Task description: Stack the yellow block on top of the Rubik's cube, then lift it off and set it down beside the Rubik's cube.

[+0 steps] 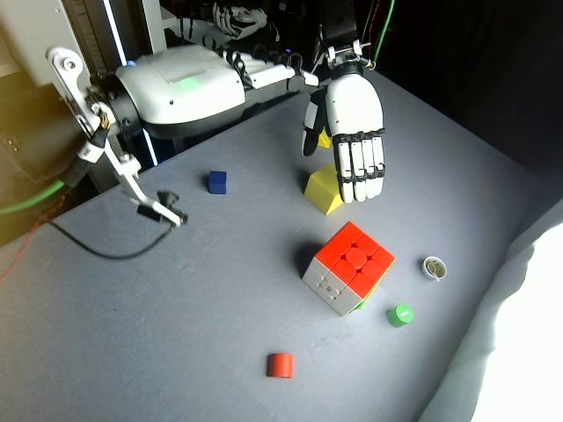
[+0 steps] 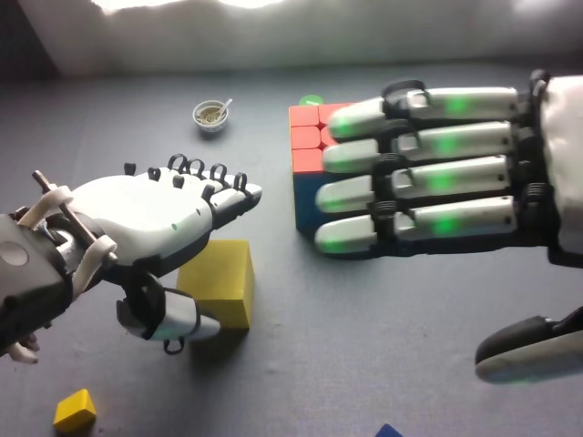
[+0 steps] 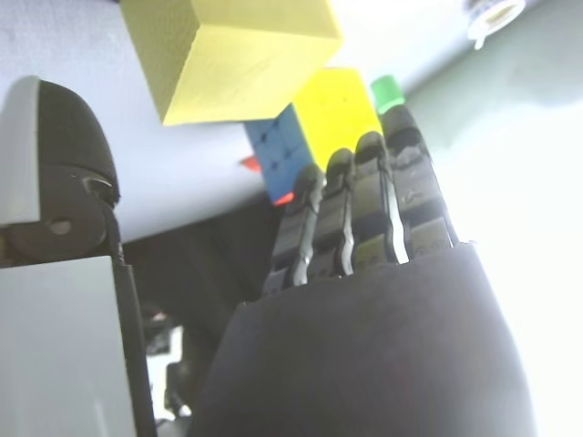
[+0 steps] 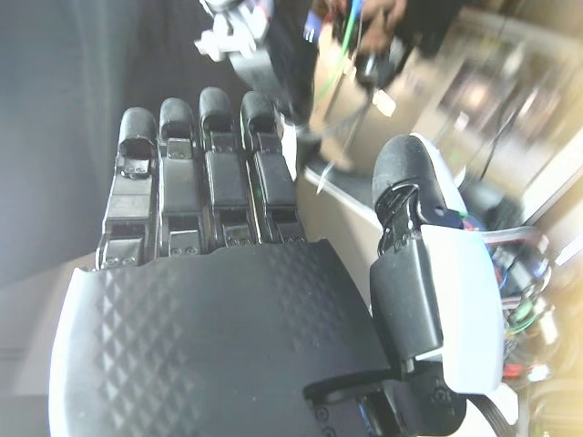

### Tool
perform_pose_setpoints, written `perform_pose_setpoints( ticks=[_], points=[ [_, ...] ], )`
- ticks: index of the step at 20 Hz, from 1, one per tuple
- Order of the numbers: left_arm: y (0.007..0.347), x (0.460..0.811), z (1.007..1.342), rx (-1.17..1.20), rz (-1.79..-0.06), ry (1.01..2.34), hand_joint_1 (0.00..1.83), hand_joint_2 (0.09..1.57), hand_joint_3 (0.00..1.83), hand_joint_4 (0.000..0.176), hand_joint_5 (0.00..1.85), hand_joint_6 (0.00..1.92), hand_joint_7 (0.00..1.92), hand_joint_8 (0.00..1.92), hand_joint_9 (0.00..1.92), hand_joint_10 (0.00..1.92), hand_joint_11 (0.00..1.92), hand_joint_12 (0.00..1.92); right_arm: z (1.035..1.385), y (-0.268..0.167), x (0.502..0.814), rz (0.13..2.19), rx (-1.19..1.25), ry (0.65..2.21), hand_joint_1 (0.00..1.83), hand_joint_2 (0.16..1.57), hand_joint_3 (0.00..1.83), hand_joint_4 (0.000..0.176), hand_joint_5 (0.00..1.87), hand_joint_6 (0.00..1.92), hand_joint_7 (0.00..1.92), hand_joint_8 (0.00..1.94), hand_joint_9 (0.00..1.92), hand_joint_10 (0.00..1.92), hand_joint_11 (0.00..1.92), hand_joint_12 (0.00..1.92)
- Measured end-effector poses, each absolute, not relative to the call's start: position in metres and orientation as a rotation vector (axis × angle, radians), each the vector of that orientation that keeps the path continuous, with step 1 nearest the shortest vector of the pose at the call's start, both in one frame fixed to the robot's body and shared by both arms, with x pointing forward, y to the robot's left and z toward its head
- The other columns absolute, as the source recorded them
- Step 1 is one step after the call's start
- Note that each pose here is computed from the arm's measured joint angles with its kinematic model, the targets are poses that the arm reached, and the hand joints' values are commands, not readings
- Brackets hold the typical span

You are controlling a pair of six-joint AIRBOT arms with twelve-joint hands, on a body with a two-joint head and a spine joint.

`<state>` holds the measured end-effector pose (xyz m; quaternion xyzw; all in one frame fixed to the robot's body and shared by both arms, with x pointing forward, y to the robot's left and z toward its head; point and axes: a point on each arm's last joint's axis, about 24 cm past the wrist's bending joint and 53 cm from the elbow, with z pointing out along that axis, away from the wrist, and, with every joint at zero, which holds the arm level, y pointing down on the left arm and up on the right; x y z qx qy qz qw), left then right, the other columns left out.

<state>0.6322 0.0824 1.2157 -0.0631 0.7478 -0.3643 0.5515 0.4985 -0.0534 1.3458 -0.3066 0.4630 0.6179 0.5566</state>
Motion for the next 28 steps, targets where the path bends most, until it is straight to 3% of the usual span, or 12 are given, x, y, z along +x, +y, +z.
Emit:
perform_pose_setpoints(
  ticks=[4, 10, 12, 15, 17, 18, 22, 23, 24, 28],
  points=[
    [0.077, 0.632, 1.204, -0.161, -0.852, 1.79, 0.8, 1.14, 0.01, 0.0, 0.0, 0.0, 0.0, 0.0, 0.0, 0.0, 0.0, 0.09, 1.343, -0.061, 0.528, 1.338, -0.531, 1.221, 0.0, 1.28, 0.0, 0.0, 0.26, 0.0, 0.26, 0.01, 0.18, 0.01, 0.0, 0.33],
    [0.079, 0.631, 1.194, -0.163, -0.829, 1.807, 0.92, 1.12, 0.0, 0.0, 0.0, 0.0, 0.0, 0.0, 0.0, 0.0, 0.05, 0.06, 1.319, -0.08, 0.573, 1.068, -0.287, 1.422, 0.0, 1.27, 0.0, 0.0, 0.26, 0.0, 0.26, 0.0, 0.19, 0.01, 0.0, 0.4],
    [0.078, 0.633, 1.19, -0.157, -0.824, 1.813, 0.95, 1.14, 0.01, 0.0, 0.0, 0.0, 0.0, 0.0, 0.0, 0.0, 0.01, 0.05, 1.316, -0.082, 0.577, 1.073, -0.256, 1.45, 0.0, 1.28, 0.0, 0.0, 0.27, 0.01, 0.27, 0.01, 0.2, 0.01, 0.0, 0.45],
    [0.075, 0.635, 1.185, -0.155, -0.822, 1.821, 0.91, 1.13, 0.0, 0.0, 0.0, 0.0, 0.0, 0.0, 0.0, 0.0, 0.04, 0.06, 1.315, -0.079, 0.575, 1.065, -0.271, 1.449, 0.0, 1.29, 0.0, 0.0, 0.23, 0.0, 0.23, 0.0, 0.16, 0.0, 0.0, 0.3],
    [0.076, 0.64, 1.184, -0.156, -0.816, 1.818, 0.98, 1.11, 0.0, 0.0, 0.0, 0.0, 0.0, 0.0, 0.0, 0.0, 0.02, 0.06, 1.316, -0.079, 0.575, 1.057, -0.277, 1.445, 0.0, 1.29, 0.0, 0.0, 0.27, 0.01, 0.27, 0.01, 0.21, 0.01, 0.0, 0.41],
    [0.076, 0.641, 1.183, -0.16, -0.809, 1.818, 0.88, 1.15, 0.01, 0.0, 0.0, 0.0, 0.0, 0.0, 0.0, 0.0, 0.0, 0.01, 1.316, -0.079, 0.575, 1.061, -0.271, 1.446, 0.0, 1.29, 0.0, 0.0, 0.26, 0.0, 0.26, 0.0, 0.19, 0.0, 0.0, 0.39],
    [0.074, 0.644, 1.181, -0.158, -0.808, 1.817, 0.77, 1.18, 0.01, 0.0, 0.0, 0.0, 0.0, 0.0, 0.0, 0.0, 0.01, 0.0, 1.32, -0.079, 0.577, 1.045, -0.268, 1.422, 0.0, 1.29, 0.0, 0.0, 0.24, 0.0, 0.26, 0.0, 0.18, 0.0, 0.0, 0.39],
    [0.075, 0.646, 1.181, -0.16, -0.806, 1.816, 0.87, 1.15, 0.0, 0.0, 0.0, 0.0, 0.0, 0.0, 0.0, 0.0, 0.01, 0.01, 1.321, -0.079, 0.577, 1.05, -0.262, 1.416, 0.0, 1.29, 0.0, 0.0, 0.26, 0.0, 0.27, 0.0, 0.2, 0.0, 0.0, 0.43],
    [0.076, 0.648, 1.18, -0.166, -0.802, 1.815, 0.82, 1.17, 0.01, 0.0, 0.0, 0.0, 0.0, 0.0, 0.0, 0.0, 0.03, 0.01, 1.321, -0.079, 0.577, 1.05, -0.263, 1.416, 0.0, 1.3, 0.0, 0.0, 0.28, 0.01, 0.28, 0.0, 0.21, 0.01, 0.0, 0.47],
    [0.076, 0.647, 1.178, -0.163, -0.796, 1.818, 0.95, 1.17, 0.0, 0.0, 0.0, 0.0, 0.02, 0.01, 0.07, 0.02, 0.08, 0.05, 1.321, -0.079, 0.577, 1.05, -0.263, 1.414, 0.0, 1.3, 0.0, 0.0, 0.29, 0.01, 0.28, 0.01, 0.21, 0.01, 0.0, 0.48]
  ],
)
